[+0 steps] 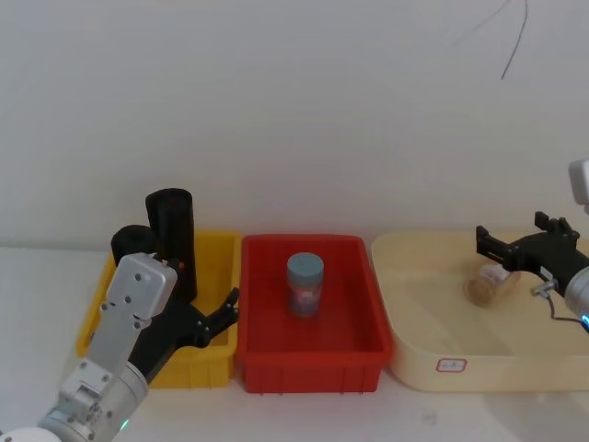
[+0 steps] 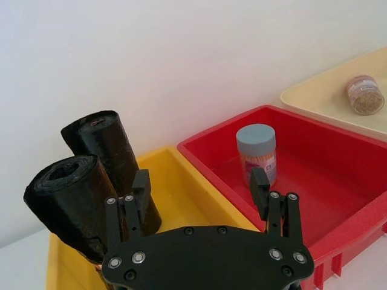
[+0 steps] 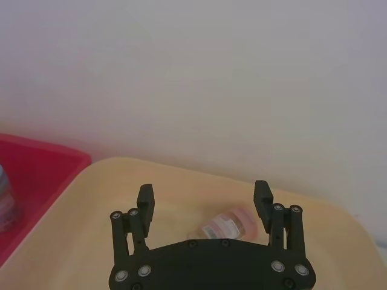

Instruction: Pick up the garbage bag with the one hand and transfer it to the other hand.

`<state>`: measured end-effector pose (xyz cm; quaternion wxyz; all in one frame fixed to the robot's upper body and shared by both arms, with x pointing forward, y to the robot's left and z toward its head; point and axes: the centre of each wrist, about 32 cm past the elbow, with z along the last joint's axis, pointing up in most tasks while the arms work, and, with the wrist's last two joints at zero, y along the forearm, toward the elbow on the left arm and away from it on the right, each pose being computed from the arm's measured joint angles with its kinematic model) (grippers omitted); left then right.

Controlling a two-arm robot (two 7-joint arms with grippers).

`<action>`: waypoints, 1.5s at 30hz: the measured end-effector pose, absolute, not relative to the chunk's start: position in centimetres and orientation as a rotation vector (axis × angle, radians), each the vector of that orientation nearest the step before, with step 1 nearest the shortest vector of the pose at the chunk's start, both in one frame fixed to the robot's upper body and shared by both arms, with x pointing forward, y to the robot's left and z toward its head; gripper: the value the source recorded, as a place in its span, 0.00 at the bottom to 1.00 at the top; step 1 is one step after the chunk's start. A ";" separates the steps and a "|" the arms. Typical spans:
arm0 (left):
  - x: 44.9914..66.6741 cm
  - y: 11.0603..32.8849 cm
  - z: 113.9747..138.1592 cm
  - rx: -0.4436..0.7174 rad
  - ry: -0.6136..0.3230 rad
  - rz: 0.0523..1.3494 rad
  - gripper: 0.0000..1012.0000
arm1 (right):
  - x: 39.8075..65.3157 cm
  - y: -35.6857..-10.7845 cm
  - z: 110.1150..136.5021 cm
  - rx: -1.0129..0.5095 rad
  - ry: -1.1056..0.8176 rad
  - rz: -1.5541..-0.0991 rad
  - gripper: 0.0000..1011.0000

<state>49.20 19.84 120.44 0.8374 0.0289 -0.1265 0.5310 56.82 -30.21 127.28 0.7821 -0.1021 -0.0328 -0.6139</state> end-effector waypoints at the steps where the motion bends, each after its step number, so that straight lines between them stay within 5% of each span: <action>1: 49.2 19.8 120.4 0.061 -0.268 1.124 0.99 | 56.8 -30.3 127.2 -0.222 -0.068 -1.329 0.99; 24: 48.0 20.3 122.4 0.065 -0.280 1.272 0.99 | 56.6 -30.8 126.8 -0.233 -0.054 -1.350 0.99; 45: 44.5 21.1 123.9 0.045 -0.087 1.474 0.99 | 56.6 -30.8 126.7 -0.234 -0.051 -1.354 0.99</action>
